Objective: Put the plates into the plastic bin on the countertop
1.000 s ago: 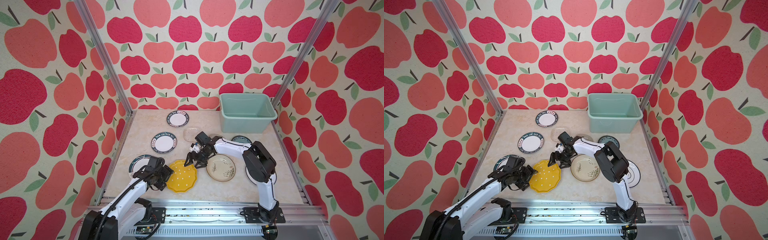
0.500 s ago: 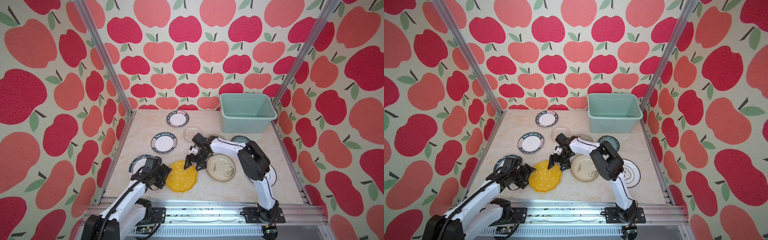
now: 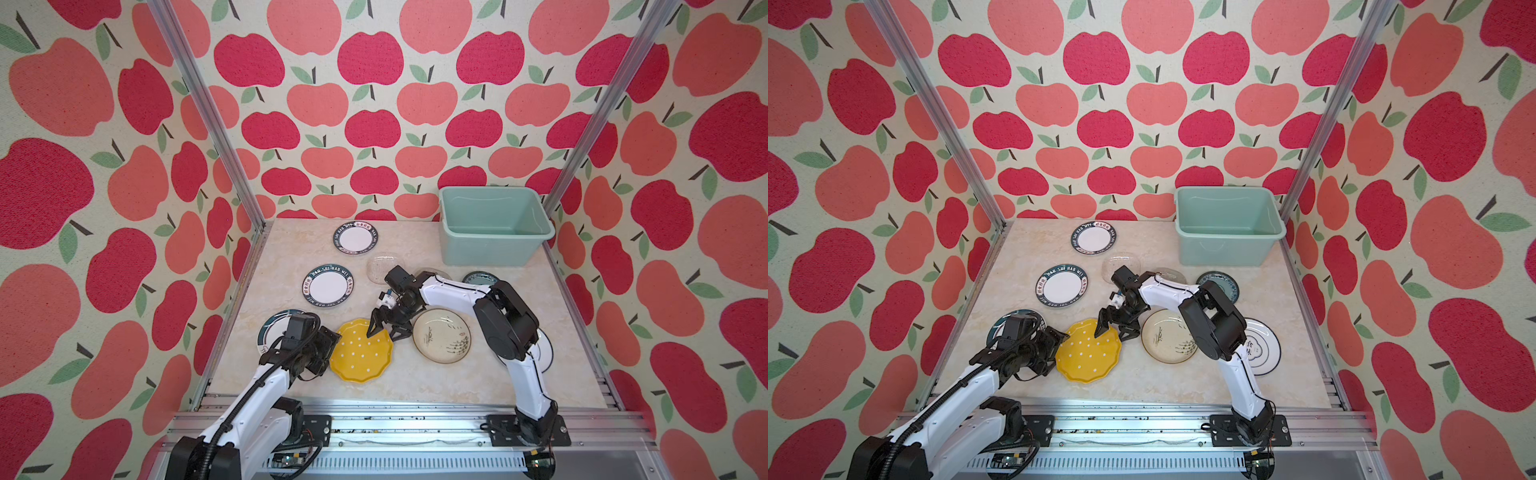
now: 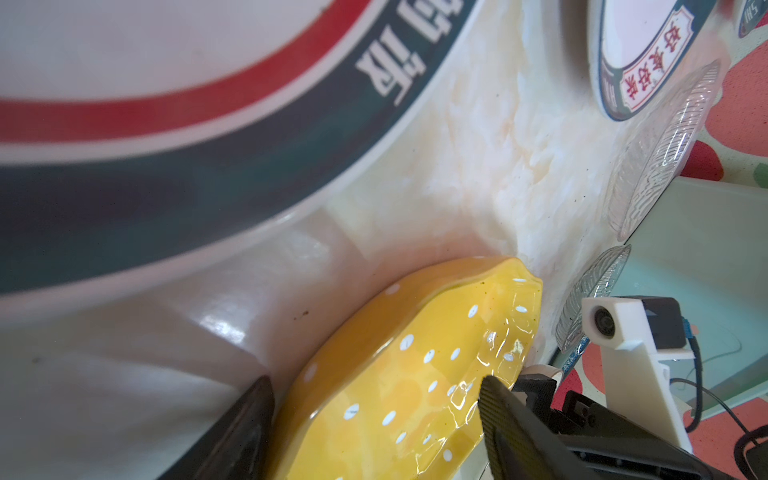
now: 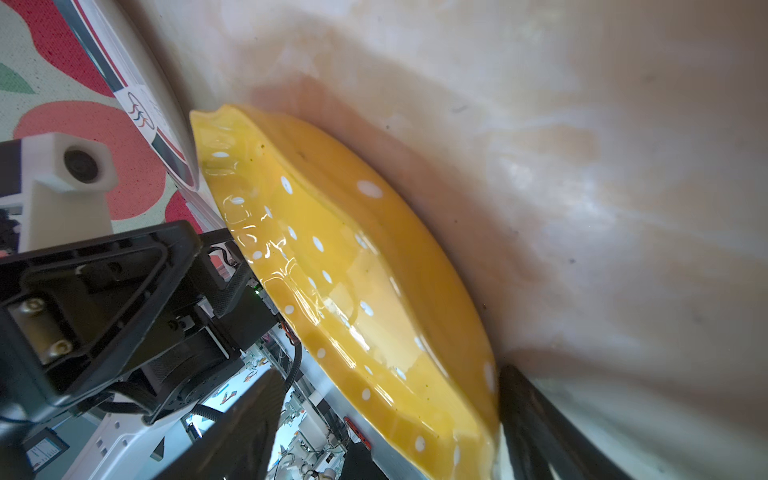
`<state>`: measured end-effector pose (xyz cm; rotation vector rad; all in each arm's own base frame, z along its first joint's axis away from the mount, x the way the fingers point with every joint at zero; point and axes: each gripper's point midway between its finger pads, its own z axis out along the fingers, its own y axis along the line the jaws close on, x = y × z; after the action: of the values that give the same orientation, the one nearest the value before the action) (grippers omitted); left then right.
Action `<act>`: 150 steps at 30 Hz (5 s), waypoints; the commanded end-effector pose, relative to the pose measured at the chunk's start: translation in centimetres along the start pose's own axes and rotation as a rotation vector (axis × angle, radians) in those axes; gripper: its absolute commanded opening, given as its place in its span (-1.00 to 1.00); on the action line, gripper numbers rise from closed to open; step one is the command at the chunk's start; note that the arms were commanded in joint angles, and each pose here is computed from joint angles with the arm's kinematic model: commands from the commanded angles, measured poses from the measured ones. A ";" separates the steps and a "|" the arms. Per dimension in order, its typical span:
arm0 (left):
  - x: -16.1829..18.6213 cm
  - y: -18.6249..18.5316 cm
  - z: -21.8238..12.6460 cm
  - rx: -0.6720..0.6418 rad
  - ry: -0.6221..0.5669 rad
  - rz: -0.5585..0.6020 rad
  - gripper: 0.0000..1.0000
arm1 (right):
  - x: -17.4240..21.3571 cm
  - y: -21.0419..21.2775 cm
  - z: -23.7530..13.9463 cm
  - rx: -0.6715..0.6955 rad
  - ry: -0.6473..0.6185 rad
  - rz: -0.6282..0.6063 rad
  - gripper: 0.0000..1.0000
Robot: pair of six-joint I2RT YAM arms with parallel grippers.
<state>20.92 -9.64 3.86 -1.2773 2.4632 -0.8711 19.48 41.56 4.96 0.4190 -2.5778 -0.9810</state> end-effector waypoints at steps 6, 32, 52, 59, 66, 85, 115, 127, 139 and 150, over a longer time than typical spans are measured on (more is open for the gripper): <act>1.4 -1.0 0.5 0.082 0.087 0.007 0.60 | 2.3 7.0 0.2 -0.263 0.079 -0.162 0.59; 0.7 -2.2 -1.7 0.091 0.065 0.034 0.61 | 0.9 5.3 -3.2 -0.121 -0.099 -0.151 -0.29; -0.3 -15.5 -16.2 0.300 -0.183 0.491 0.76 | 2.8 6.8 -16.0 0.024 -0.346 -0.229 -0.75; 2.1 -22.4 -18.1 0.455 -0.187 0.780 0.76 | 1.6 7.6 -28.5 -0.060 -0.629 -0.210 -0.80; 4.9 -27.1 -17.8 0.510 -0.212 1.024 0.76 | -0.9 7.2 -41.4 -0.156 -0.959 -0.159 -0.81; 4.7 -32.9 -10.9 0.409 -0.240 1.214 0.73 | -11.7 -6.3 -53.7 0.027 -1.310 0.076 -0.86; 4.8 -33.6 -0.7 0.314 -0.111 1.255 0.73 | -21.0 -16.8 -46.3 0.295 -1.016 -0.140 -0.88; 5.7 -32.8 1.1 0.289 -0.073 1.248 0.73 | -22.0 -16.7 -41.8 0.207 -0.903 -0.212 -0.85; 5.3 -32.3 1.1 0.260 -0.084 1.262 0.73 | -22.5 -18.0 -38.4 0.191 -0.819 -0.196 -0.77; 5.1 -32.3 1.8 0.248 -0.082 1.265 0.73 | -23.0 -20.3 -37.1 0.283 -0.803 -0.144 -0.29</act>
<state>39.37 -28.31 22.03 0.3759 2.3205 -0.6591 58.72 13.88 11.89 0.2733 -3.4639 -0.9767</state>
